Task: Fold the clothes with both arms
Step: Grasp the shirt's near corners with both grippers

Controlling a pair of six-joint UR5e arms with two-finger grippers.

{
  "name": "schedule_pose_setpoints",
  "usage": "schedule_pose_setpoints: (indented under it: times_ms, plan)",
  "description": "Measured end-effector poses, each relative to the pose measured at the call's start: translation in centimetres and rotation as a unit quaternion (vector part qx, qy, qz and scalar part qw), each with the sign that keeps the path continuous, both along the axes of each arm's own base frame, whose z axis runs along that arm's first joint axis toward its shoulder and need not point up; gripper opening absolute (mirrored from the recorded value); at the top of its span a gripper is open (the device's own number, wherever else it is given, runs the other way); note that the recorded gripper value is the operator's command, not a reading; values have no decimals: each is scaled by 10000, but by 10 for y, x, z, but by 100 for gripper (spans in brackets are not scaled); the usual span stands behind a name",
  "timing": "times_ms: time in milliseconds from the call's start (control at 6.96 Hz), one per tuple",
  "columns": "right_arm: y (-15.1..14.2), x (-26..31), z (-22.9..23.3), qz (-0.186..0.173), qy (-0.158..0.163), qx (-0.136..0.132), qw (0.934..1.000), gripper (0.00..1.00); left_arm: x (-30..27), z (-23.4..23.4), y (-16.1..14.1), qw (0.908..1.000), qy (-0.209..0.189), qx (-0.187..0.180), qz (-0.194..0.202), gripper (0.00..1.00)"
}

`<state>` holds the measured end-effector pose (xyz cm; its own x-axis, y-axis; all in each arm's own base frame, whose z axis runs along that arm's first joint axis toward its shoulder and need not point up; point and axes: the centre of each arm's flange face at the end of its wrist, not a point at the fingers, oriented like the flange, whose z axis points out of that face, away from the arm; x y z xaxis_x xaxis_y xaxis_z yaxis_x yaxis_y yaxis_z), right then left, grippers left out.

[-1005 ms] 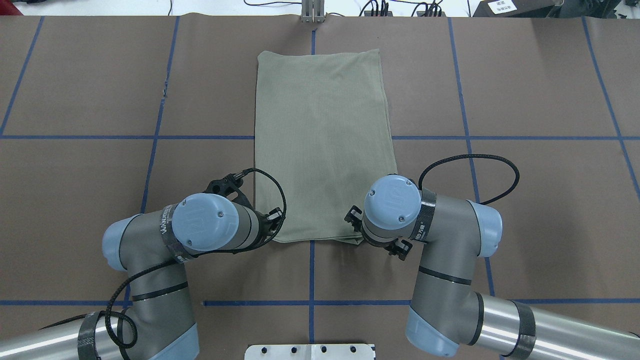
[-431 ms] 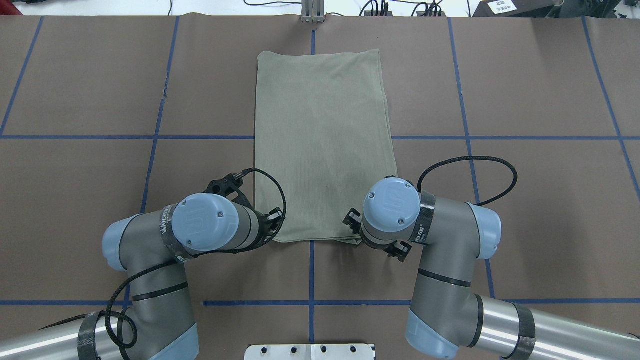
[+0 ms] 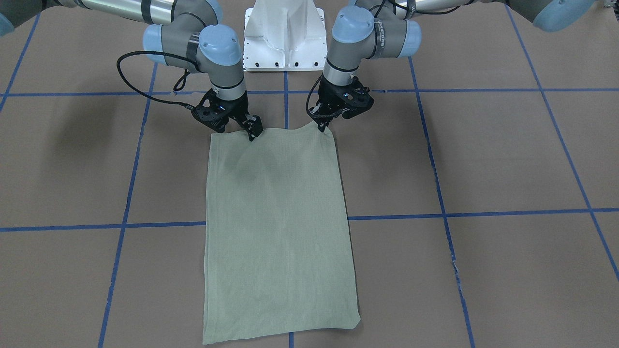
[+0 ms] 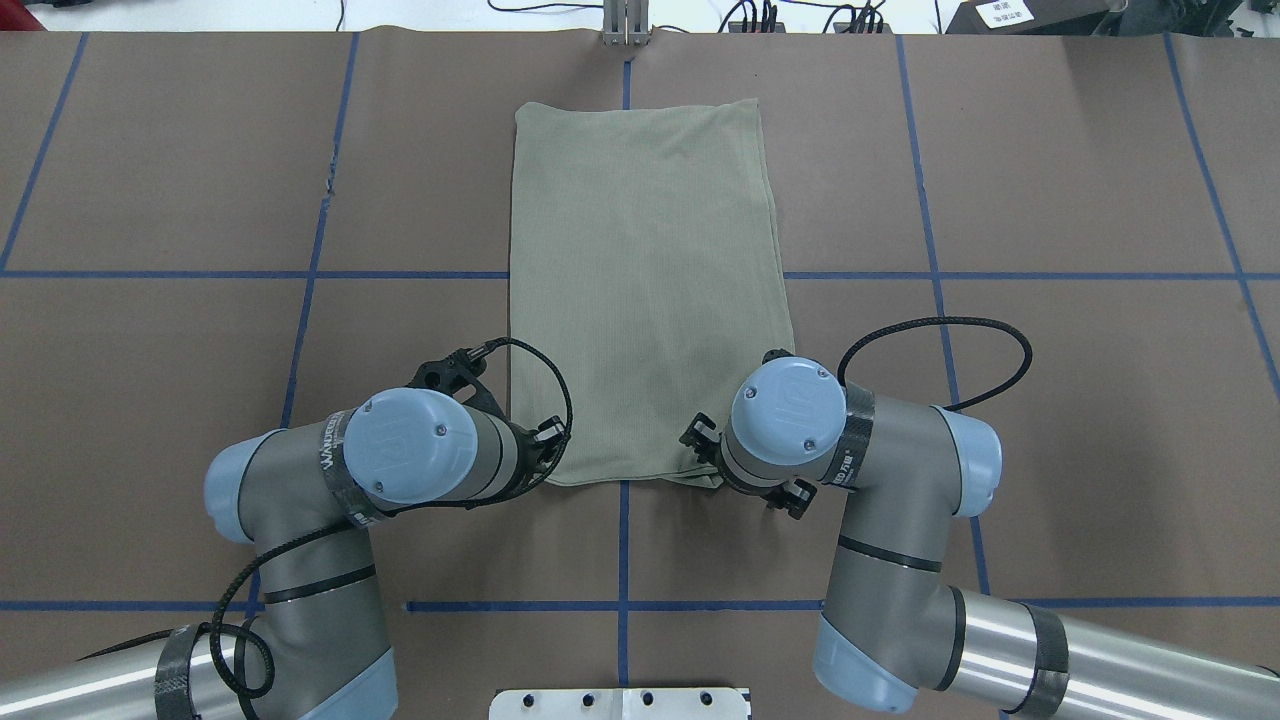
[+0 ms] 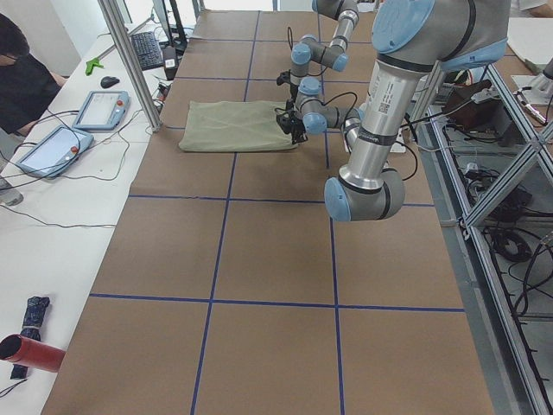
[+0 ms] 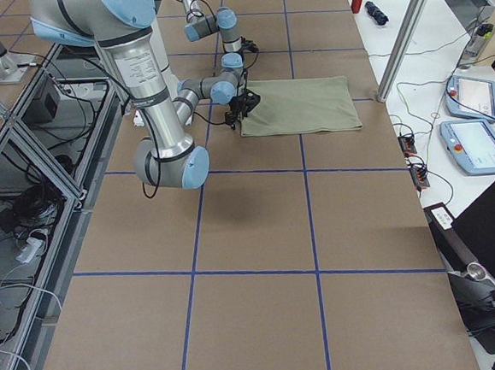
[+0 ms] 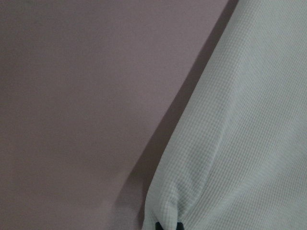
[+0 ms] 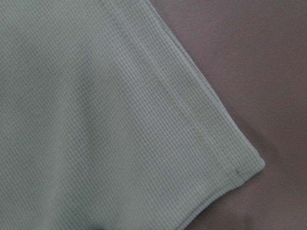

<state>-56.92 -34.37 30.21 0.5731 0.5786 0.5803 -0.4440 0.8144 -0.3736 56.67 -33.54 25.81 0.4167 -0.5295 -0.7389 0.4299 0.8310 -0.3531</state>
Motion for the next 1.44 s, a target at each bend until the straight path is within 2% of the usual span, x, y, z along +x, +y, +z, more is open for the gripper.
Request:
schedule_pose_setpoints:
  times_ms: [144,287,431,574,718,862,1436]
  plan:
    - [-1,0,0,18,-33,22,10000,97,0,0,1,10000,0,0,6,0]
    - [-2,0,0,33,-42,37,10000,77,1,0,1,10000,-2,-1,12,0]
    - [-3,1,0,42,-44,45,10000,49,2,0,3,10000,-3,-1,24,0]
    - [-4,1,-1,50,-54,52,10000,26,3,0,4,10000,0,0,37,0]
    - [-4,1,-1,53,-56,54,10000,8,3,0,5,10000,0,0,42,0]
    - [-3,1,-1,50,-51,51,10000,3,3,0,5,10000,-2,-1,44,0]
    - [-7,5,-7,84,-75,56,9999,0,4,1,6,10000,-6,-2,57,0]
